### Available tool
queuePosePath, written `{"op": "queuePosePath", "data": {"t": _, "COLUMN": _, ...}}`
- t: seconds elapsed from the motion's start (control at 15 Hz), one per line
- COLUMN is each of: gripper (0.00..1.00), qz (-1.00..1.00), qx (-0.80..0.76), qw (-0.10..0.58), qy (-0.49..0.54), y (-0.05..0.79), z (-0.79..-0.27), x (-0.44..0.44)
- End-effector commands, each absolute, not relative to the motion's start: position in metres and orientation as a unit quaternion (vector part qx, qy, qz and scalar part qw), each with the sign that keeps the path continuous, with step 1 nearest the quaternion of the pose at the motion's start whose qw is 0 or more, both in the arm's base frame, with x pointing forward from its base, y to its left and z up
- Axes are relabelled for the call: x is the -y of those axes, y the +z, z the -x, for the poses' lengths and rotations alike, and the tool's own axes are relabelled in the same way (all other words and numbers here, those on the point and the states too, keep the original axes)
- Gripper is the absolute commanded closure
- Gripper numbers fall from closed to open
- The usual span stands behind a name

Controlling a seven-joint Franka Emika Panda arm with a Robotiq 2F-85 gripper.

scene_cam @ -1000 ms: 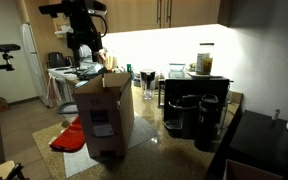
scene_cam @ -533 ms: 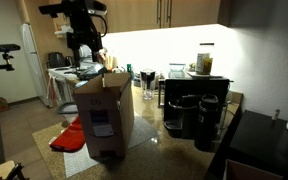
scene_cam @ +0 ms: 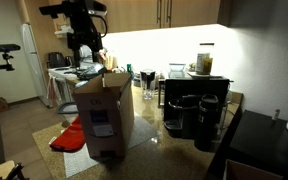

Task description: Remove the head sock from the box.

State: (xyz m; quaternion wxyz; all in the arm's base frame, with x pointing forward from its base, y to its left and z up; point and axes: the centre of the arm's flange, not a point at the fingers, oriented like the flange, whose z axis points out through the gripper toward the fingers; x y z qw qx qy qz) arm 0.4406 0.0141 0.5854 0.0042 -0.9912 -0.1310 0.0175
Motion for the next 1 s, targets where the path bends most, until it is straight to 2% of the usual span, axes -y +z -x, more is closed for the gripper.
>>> {"op": "queuePosePath", "data": {"t": 0.0, "gripper": 0.00, "qz": 0.994, "qx": 0.102, "qw": -0.014, "qy": 0.019, "y": 0.574, "z": -0.463, "x": -0.023}}
{"op": "queuePosePath", "data": {"t": 0.6, "gripper": 0.00, "qz": 0.997, "qx": -0.013, "qw": -0.079, "qy": 0.001, "y": 0.526, "z": -0.520, "x": -0.042}}
{"op": "queuePosePath", "data": {"t": 0.93, "gripper": 0.00, "qz": 0.991, "qx": -0.082, "qw": -0.102, "qy": 0.022, "y": 0.500, "z": -0.522, "x": -0.042}}
